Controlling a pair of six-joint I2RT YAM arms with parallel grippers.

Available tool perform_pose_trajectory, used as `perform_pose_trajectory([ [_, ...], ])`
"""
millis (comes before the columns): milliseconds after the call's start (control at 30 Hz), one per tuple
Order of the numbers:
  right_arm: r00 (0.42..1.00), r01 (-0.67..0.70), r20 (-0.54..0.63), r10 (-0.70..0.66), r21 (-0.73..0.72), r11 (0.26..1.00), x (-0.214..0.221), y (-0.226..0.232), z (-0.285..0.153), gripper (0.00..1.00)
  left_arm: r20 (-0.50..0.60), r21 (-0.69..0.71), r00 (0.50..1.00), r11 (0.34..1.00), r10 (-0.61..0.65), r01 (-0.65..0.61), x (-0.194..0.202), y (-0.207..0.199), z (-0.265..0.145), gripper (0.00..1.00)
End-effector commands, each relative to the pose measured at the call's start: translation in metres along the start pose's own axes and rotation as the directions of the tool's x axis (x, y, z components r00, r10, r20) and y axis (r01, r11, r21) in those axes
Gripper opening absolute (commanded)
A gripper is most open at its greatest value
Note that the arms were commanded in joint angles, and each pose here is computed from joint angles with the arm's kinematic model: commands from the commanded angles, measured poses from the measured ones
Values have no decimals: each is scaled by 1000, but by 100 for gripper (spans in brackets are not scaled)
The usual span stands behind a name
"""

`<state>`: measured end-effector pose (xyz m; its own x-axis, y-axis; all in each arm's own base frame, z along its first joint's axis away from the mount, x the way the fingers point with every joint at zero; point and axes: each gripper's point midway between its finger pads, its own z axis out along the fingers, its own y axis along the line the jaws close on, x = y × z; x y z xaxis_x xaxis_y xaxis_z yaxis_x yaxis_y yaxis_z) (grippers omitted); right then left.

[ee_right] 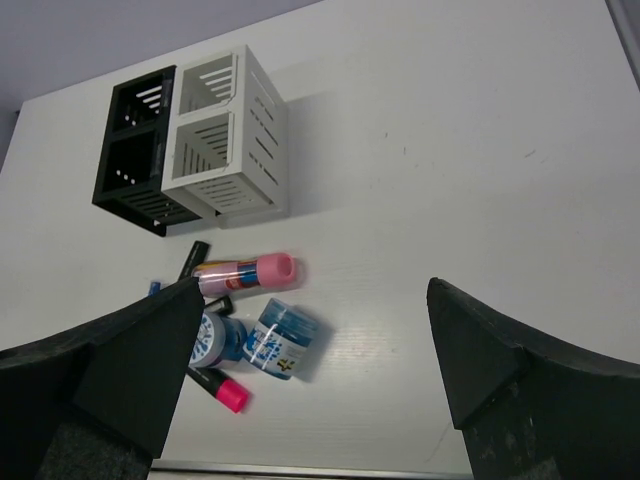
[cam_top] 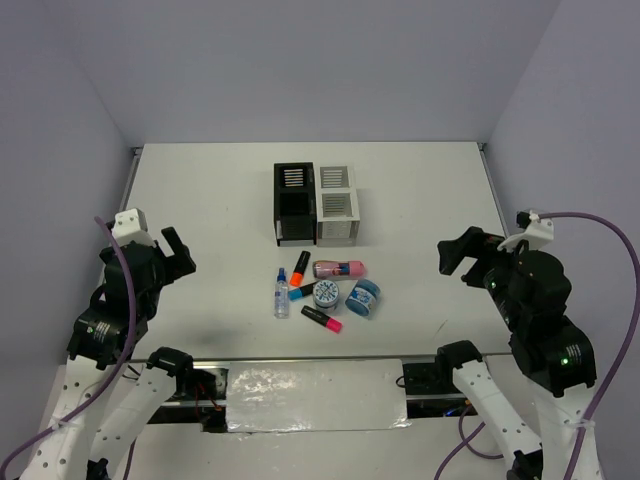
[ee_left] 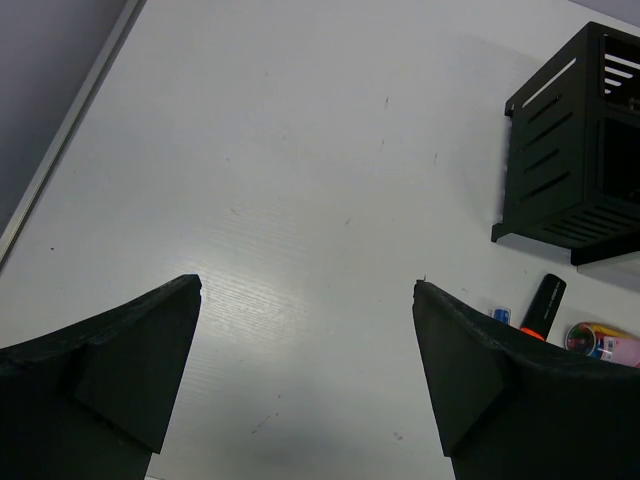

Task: Sort the stationery into containers
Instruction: Pick up the stationery from the center of the board.

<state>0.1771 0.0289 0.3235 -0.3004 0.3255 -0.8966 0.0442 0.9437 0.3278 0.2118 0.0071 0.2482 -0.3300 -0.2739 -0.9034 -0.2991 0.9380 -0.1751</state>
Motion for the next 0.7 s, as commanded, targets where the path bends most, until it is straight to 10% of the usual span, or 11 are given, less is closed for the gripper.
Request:
perform_pose_trajectory([
  [0,997,-27,71,26,2,1000,-15,0,-10,100,42,24,999,999,-35,34,-9,-6,1,99],
  [300,999,12,-35,-19,-193,981,1,36,3,100,30,29,999,999,-29,28,-6,-8,3,99],
  [667,886,116,-384,-261,-361,925,151,118,68,100,12,21,1000,1000,-21,21,-3,-9,7,99],
])
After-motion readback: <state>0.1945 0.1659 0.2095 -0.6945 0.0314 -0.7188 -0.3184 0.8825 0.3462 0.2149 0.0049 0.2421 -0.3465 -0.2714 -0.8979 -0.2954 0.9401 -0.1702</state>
